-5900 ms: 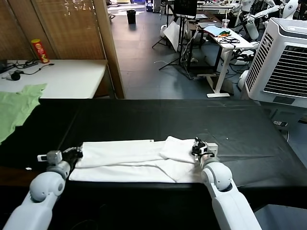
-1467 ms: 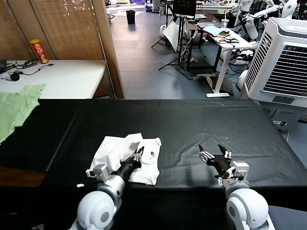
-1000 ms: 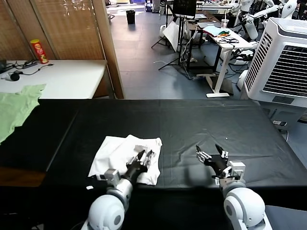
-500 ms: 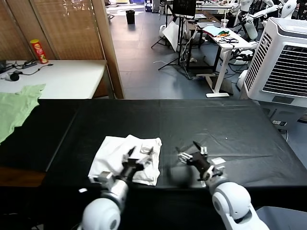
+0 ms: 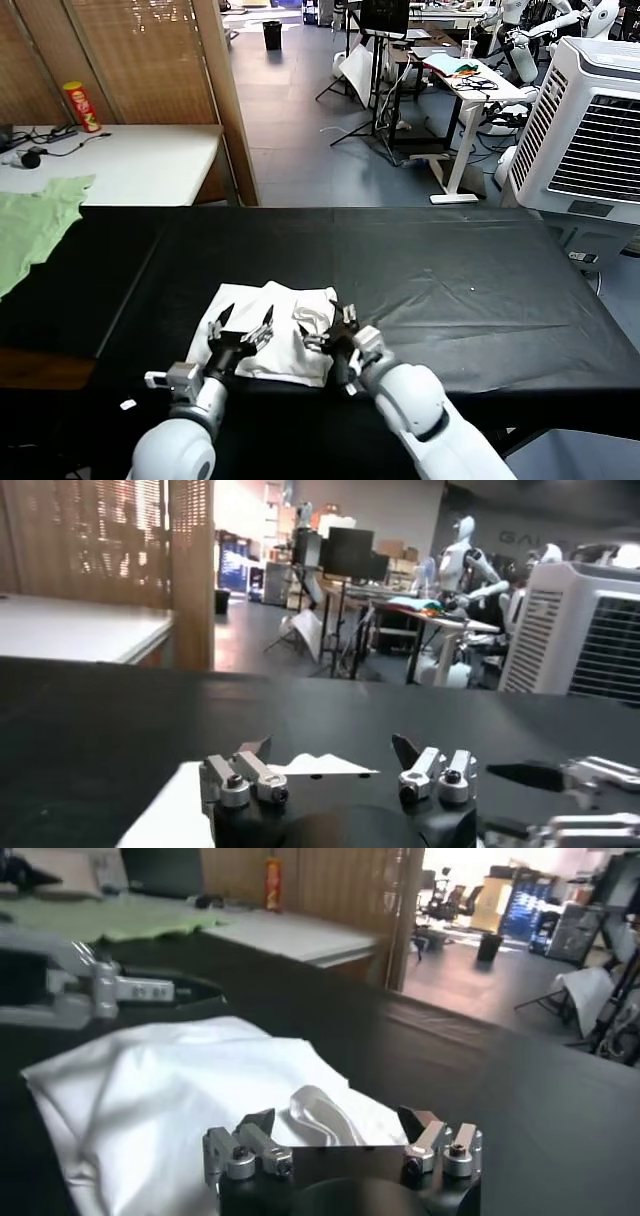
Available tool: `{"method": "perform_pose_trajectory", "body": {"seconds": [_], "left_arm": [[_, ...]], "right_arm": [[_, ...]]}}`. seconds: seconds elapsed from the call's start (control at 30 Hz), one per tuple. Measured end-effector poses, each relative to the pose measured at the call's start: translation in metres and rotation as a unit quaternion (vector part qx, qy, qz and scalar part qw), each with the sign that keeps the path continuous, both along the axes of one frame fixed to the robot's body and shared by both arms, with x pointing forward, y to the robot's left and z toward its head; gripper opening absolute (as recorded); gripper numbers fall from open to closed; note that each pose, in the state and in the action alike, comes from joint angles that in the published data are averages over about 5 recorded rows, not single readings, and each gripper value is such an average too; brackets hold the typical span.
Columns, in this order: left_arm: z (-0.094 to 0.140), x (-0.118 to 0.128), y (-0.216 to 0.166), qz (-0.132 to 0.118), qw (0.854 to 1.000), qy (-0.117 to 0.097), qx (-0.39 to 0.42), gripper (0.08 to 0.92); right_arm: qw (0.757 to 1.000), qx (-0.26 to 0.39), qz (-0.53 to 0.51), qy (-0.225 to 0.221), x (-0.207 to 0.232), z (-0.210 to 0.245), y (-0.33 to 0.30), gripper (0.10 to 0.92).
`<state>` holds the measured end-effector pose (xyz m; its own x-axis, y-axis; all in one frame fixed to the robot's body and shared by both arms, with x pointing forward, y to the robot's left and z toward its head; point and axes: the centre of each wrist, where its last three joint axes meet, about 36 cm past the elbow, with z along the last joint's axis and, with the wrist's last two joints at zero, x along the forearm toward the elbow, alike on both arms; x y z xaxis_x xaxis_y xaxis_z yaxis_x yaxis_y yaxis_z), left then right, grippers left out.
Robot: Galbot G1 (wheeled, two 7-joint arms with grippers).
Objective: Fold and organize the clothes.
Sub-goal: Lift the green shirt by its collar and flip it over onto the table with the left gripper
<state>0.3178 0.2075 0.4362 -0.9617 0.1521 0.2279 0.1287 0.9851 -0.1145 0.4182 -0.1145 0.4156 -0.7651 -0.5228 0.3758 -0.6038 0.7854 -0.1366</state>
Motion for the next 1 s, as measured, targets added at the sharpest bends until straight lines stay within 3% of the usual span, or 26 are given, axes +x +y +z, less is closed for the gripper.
{"method": "perform_pose_trajectory", "body": {"seconds": [0.37,0.57,0.73,1.0], "left_arm": [[-0.005,-0.004,-0.001,0.005,1.000,0.005,0.000,0.798],[-0.005,-0.002,0.003,0.010,1.000,0.001,0.000,0.798],[-0.006,0.006,0.014,0.016,1.000,0.001,-0.009,0.798],[-0.010,0.029,0.054,0.024,0.998,0.007,-0.064,0.798]], "right_arm": [[1.000,-0.010,-0.019,0.004,0.014,-0.016,0.012,0.798],[0.996,0.000,-0.080,-0.026,0.016,-0.006,-0.004,0.798],[0.988,-0.005,-0.146,-0.058,0.013,0.003,-0.028,0.798],[0.983,0.021,-0.175,-0.052,-0.010,0.014,-0.063,0.798]]}}
